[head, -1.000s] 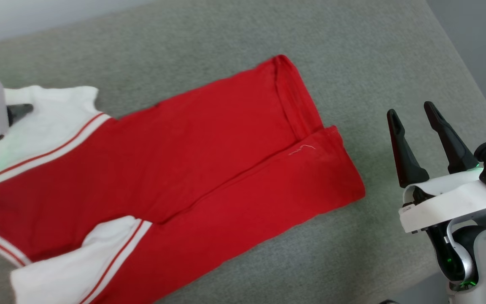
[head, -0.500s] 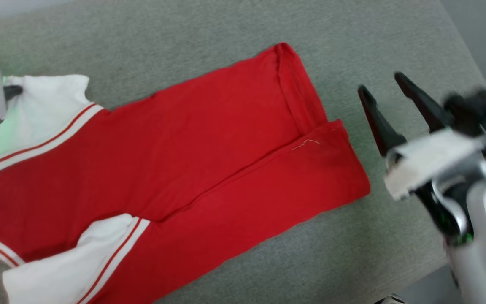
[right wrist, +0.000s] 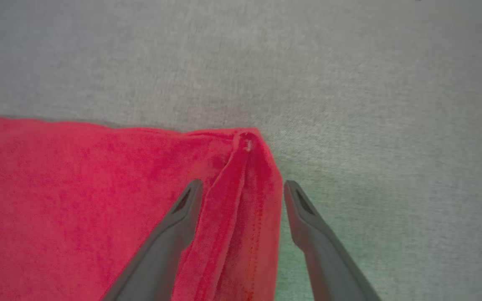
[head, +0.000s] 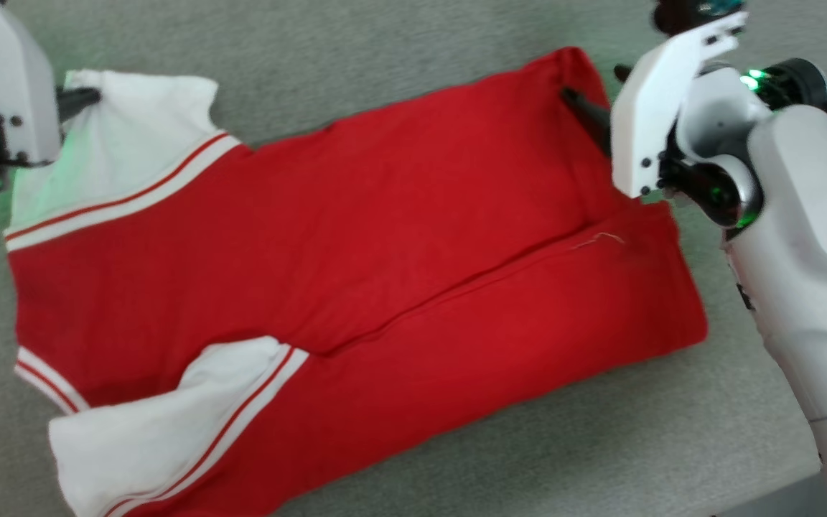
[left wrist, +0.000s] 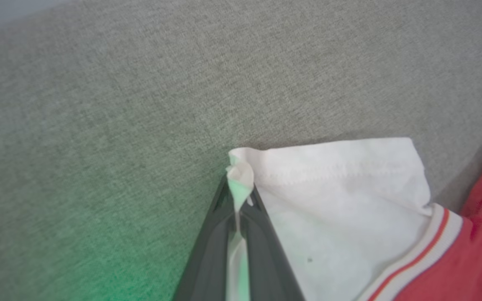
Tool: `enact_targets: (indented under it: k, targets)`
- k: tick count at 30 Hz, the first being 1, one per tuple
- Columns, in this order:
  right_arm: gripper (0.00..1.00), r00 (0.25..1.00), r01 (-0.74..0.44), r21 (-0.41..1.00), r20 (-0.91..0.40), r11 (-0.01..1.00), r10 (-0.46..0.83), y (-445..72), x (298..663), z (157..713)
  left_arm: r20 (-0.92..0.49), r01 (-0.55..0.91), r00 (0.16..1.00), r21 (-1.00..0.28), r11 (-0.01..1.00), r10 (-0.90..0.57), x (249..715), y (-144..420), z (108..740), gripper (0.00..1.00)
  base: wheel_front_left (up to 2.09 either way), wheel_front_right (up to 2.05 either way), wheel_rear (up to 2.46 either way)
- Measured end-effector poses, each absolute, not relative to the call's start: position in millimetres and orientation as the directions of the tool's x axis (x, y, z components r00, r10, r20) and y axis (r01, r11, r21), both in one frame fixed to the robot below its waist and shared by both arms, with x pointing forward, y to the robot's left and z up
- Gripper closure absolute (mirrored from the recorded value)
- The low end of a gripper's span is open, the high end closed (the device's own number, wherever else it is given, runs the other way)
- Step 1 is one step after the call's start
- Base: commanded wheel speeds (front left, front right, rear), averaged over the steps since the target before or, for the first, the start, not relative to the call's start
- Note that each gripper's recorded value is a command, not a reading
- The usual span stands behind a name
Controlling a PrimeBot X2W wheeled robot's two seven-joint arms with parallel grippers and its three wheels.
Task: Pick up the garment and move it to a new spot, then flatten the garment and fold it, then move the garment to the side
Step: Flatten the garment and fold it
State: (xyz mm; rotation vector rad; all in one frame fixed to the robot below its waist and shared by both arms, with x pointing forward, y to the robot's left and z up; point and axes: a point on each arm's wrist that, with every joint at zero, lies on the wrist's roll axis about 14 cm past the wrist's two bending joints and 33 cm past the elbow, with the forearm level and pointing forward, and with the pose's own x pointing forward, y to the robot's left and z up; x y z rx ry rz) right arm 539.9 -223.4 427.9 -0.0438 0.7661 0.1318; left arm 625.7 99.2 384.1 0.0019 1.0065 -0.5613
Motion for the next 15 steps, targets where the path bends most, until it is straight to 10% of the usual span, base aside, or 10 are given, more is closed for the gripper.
enact_targets:
  k: [11, 12, 13, 15]
  targets:
    - [0.00, 0.625, -0.178, 0.003, -0.772, 0.984, 0.115, -211, 553, 395, -0.782, 0.452, 0.408, -0.275, 0.849, -0.470, 622, 101, 380, 1.00, 0.00, 0.00, 0.00]
    - [0.19, 0.629, -0.177, 0.001, -0.769, 0.984, 0.114, -211, 555, 395, -0.780, 0.453, 0.409, -0.277, 0.848, -0.473, 622, 100, 381, 1.00, 0.00, 0.00, 0.00]
    - [0.82, 0.633, -0.175, -0.001, -0.767, 0.985, 0.111, -212, 556, 395, -0.778, 0.454, 0.410, -0.279, 0.846, -0.476, 621, 100, 381, 1.00, 0.00, 0.00, 0.00]
    - [1.00, 0.641, -0.173, -0.005, -0.760, 0.985, 0.109, -213, 558, 395, -0.774, 0.458, 0.413, -0.279, 0.844, -0.479, 620, 99, 383, 1.00, 0.00, 0.00, 0.00]
